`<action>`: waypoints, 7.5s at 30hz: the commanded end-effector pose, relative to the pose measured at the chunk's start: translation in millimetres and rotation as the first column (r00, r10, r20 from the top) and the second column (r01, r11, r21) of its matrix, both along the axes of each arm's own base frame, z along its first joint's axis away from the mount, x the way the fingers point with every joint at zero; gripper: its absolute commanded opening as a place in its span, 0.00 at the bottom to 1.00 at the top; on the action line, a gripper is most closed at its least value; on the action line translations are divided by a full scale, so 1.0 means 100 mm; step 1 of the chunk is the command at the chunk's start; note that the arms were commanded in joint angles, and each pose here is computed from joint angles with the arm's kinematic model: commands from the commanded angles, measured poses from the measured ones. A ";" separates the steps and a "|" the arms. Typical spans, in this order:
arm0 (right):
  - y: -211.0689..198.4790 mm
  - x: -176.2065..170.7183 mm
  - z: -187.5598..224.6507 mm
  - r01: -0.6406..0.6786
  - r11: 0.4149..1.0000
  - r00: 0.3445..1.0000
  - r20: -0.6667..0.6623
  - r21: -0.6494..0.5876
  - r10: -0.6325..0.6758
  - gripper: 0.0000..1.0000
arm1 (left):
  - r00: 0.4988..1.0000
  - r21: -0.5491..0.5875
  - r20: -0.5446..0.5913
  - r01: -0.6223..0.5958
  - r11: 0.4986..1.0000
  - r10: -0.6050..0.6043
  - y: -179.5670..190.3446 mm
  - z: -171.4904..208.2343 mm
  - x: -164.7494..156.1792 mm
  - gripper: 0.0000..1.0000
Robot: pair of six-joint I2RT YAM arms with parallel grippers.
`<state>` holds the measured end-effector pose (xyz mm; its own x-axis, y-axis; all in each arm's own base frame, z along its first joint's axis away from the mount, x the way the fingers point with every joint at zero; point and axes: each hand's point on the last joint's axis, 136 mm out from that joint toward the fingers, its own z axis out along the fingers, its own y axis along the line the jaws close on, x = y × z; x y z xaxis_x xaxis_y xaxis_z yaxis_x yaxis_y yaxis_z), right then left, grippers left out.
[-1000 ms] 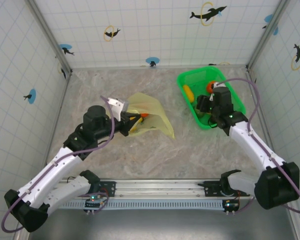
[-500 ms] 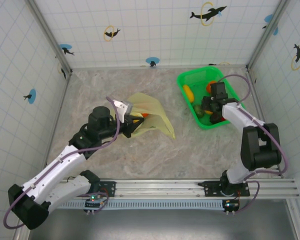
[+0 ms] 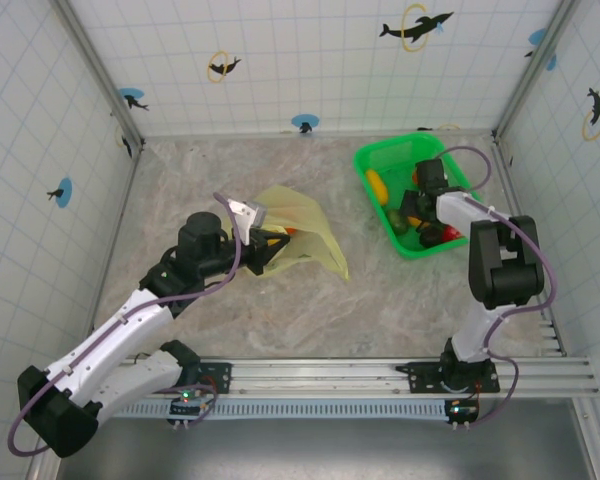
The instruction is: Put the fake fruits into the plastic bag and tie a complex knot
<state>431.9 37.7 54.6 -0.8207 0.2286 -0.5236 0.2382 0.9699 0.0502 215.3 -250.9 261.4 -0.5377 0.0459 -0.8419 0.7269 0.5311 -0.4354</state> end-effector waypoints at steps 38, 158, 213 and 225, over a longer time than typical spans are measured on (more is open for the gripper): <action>2.39 -1.67 2.40 -0.812 0.541 0.515 0.704 0.218 0.489 0.57 | 0.972 -0.025 -0.004 -0.235 0.972 0.235 0.35 0.28 0.13 0.00; -0.23 1.36 -0.12 -0.017 0.955 1.000 -0.020 -0.297 0.012 0.89 | 0.974 0.110 0.138 -0.196 0.974 0.181 0.29 0.24 0.24 0.00; 3.60 -1.93 1.05 -0.929 0.368 0.344 0.456 0.038 0.820 0.56 | 0.963 0.011 0.102 -0.254 0.967 0.251 0.54 0.28 -0.01 0.00; 3.94 -1.36 0.80 -0.842 0.529 0.520 0.413 0.104 0.748 0.53 | 0.966 0.011 0.075 -0.251 0.968 0.249 0.59 0.10 -0.10 0.00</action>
